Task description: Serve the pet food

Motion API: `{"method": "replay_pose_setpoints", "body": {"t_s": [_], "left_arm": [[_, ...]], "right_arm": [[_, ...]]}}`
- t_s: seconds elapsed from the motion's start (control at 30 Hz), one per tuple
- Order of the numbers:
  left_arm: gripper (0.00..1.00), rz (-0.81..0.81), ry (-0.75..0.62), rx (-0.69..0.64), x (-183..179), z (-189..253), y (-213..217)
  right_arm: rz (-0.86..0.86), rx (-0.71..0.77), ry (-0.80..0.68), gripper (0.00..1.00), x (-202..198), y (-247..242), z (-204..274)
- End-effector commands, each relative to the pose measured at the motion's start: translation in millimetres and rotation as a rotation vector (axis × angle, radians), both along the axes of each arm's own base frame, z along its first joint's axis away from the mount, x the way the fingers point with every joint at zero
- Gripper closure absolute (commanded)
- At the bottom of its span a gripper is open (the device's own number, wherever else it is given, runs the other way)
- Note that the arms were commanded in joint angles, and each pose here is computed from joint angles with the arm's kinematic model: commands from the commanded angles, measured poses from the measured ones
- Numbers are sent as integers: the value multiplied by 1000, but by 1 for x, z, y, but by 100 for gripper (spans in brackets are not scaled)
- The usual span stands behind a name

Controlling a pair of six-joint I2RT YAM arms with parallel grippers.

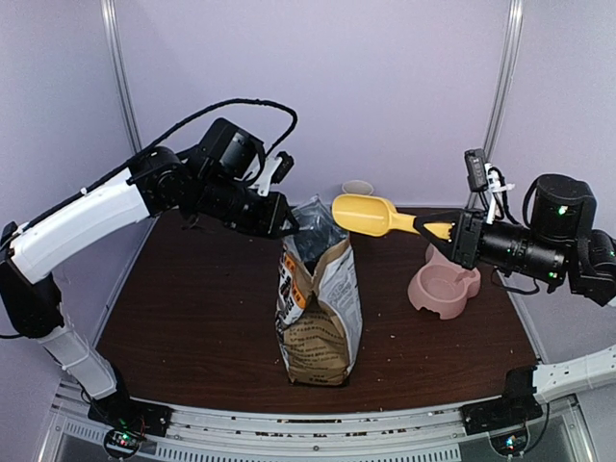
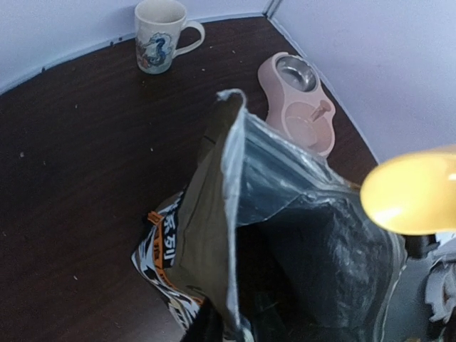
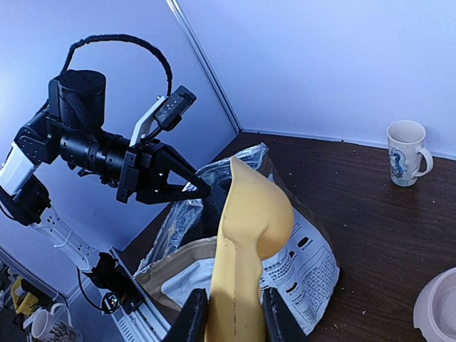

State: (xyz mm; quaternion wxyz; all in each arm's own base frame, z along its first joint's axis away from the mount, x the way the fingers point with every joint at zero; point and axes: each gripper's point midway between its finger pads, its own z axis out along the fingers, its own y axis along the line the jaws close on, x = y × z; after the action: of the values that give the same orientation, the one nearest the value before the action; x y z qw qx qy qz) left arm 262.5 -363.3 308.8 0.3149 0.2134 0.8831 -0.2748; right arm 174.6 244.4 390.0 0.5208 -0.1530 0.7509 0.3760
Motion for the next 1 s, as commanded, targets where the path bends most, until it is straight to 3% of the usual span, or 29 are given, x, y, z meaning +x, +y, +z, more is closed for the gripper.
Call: {"method": "replay_pose_setpoints", "body": {"t_s": [0.0, 0.13, 0.37, 0.47, 0.7, 0.97], "left_arm": [[100, 12, -42, -4, 2, 13, 4], [100, 69, -94, 48, 8, 22, 30], [100, 278, -285, 64, 30, 97, 131], [100, 311, -355, 76, 29, 125, 150], [100, 68, -338, -72, 11, 133, 97], [100, -133, -339, -154, -21, 133, 22]], "right_arm": [[-7, -12, -24, 84, 1, -1, 10], [20, 0, -27, 83, -1, 5, 20], [74, 37, -38, 83, -5, 20, 32], [75, 38, -37, 84, -3, 24, 33], [101, 67, -35, 84, -7, 29, 37], [206, 112, -20, 83, -25, 40, 41]]}}
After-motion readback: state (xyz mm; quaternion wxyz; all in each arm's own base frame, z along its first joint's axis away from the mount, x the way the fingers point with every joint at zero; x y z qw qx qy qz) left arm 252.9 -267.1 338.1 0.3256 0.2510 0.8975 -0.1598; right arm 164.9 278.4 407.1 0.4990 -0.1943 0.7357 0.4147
